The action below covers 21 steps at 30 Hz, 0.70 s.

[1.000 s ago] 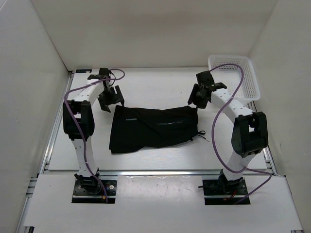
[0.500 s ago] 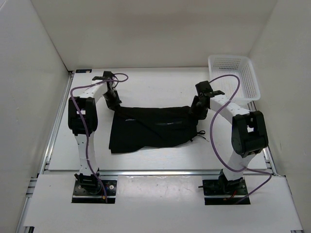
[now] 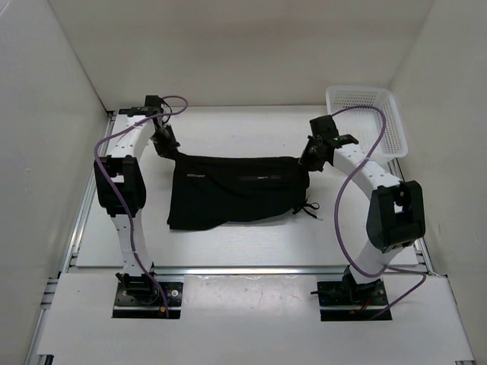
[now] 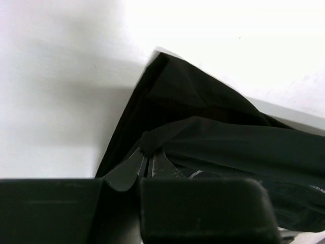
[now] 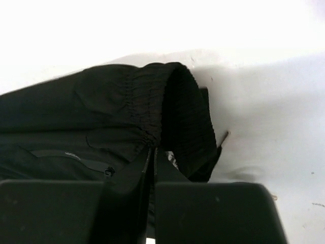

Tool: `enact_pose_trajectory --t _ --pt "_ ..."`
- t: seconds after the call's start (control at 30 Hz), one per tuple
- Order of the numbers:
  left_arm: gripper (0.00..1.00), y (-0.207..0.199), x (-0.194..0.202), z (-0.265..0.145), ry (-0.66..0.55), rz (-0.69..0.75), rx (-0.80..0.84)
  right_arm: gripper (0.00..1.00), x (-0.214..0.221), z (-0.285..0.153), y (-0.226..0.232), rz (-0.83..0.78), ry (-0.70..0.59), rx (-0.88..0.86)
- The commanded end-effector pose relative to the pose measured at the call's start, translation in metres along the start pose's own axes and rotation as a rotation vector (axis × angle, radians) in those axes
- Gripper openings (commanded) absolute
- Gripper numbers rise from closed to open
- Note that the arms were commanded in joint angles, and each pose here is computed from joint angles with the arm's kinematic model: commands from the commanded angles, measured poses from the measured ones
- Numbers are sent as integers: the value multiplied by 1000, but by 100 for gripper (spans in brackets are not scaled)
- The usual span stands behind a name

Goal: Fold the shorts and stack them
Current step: Fold the shorts

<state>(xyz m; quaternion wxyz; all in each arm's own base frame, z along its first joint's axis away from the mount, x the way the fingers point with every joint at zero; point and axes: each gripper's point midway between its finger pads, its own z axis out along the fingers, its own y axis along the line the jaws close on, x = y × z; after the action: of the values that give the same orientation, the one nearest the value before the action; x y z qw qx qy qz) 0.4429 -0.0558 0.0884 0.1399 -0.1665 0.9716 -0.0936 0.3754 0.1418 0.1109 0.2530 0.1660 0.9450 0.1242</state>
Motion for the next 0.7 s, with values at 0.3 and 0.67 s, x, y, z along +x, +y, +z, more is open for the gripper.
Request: enact_pose_trajectory --t 0.3,0.67 --pt "99 10 -20 0 -18 -13 -52 82 -39 4 21 -35 -72 -18" --pt "99 19 -21 -70 -167 -39 -33 94 62 -37 -14 211 88 -220"
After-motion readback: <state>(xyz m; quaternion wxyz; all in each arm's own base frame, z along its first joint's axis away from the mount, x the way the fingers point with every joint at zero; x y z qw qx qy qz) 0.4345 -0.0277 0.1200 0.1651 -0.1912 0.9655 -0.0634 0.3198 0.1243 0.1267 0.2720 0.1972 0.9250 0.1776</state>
